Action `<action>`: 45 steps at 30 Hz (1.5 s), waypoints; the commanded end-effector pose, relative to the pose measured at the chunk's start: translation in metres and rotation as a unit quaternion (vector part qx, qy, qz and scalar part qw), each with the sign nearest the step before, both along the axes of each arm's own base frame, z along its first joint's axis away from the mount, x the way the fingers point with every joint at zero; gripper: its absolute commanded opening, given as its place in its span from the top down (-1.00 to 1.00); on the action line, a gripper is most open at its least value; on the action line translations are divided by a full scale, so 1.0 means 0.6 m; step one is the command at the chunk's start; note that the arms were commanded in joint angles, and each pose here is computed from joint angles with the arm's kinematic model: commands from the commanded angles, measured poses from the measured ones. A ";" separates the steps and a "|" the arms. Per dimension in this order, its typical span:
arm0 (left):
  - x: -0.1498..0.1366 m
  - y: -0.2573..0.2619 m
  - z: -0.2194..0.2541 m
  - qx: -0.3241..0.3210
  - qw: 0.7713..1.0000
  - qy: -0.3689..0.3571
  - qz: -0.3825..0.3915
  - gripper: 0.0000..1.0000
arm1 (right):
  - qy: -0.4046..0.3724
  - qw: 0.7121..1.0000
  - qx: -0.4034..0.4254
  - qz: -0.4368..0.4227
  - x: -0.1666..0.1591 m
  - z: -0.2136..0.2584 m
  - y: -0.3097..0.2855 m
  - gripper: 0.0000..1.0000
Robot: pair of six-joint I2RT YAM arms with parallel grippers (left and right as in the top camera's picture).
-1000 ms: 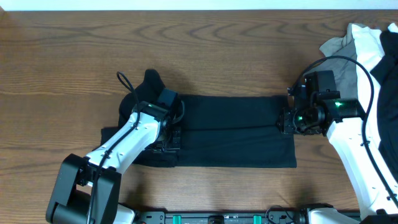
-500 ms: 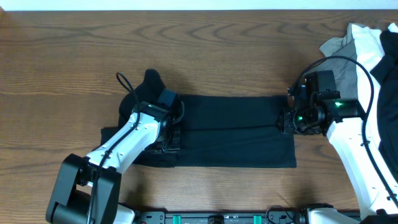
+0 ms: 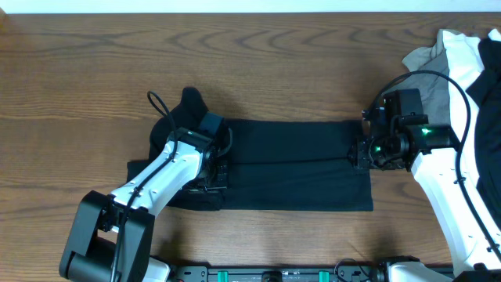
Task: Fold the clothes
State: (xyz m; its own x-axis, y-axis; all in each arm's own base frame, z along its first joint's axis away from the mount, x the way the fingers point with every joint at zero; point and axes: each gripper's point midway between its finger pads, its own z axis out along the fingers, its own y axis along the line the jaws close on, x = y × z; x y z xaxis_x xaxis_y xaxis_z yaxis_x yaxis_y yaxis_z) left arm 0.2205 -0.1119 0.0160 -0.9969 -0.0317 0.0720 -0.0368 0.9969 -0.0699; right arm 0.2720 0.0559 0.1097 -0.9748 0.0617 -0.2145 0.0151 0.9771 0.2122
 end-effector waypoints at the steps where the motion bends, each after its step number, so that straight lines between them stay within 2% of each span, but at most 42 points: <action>1: -0.003 0.008 -0.004 0.011 1.000 0.002 0.001 0.88 | -0.002 1.000 0.002 0.008 -0.001 0.002 0.004 0.10; 2: -0.004 0.008 -0.003 0.012 1.000 0.003 0.001 0.88 | -0.002 1.000 0.002 0.008 -0.001 0.002 0.004 0.10; 3: -0.004 0.008 -0.002 0.012 1.000 0.003 0.001 0.76 | -0.002 1.000 0.002 0.008 -0.001 0.002 0.004 0.10; 4: -0.005 0.009 -0.001 0.012 1.000 0.003 0.001 0.35 | -0.002 1.000 0.002 0.008 -0.001 0.002 0.004 0.10; 5: -0.006 0.009 0.000 0.012 1.000 0.004 0.002 0.23 | -0.002 1.000 0.002 0.008 -0.001 0.002 0.004 0.10; 8: -0.012 0.011 0.001 0.015 1.000 0.011 0.006 0.12 | -0.002 1.000 0.002 0.008 -0.001 0.002 0.004 0.10; 17: -0.008 0.010 0.000 0.014 1.000 0.007 0.019 0.12 | -0.003 1.000 0.002 0.008 -0.001 0.002 0.004 0.09; 21: -0.009 0.011 -0.001 0.015 1.000 0.008 0.019 0.23 | -0.002 1.000 0.002 0.008 -0.001 0.002 0.004 0.09; 31: -0.015 0.004 -0.004 0.018 1.000 0.013 0.017 0.29 | -0.002 1.000 0.002 0.008 -0.001 0.002 0.004 0.10; 33: -0.015 0.004 -0.004 0.018 1.000 0.013 0.017 0.37 | -0.002 1.000 0.002 0.008 -0.001 0.002 0.004 0.09; 45: -0.025 0.009 -0.010 0.022 0.999 0.022 0.027 0.35 | -0.002 1.000 0.002 0.008 -0.001 0.002 0.004 0.09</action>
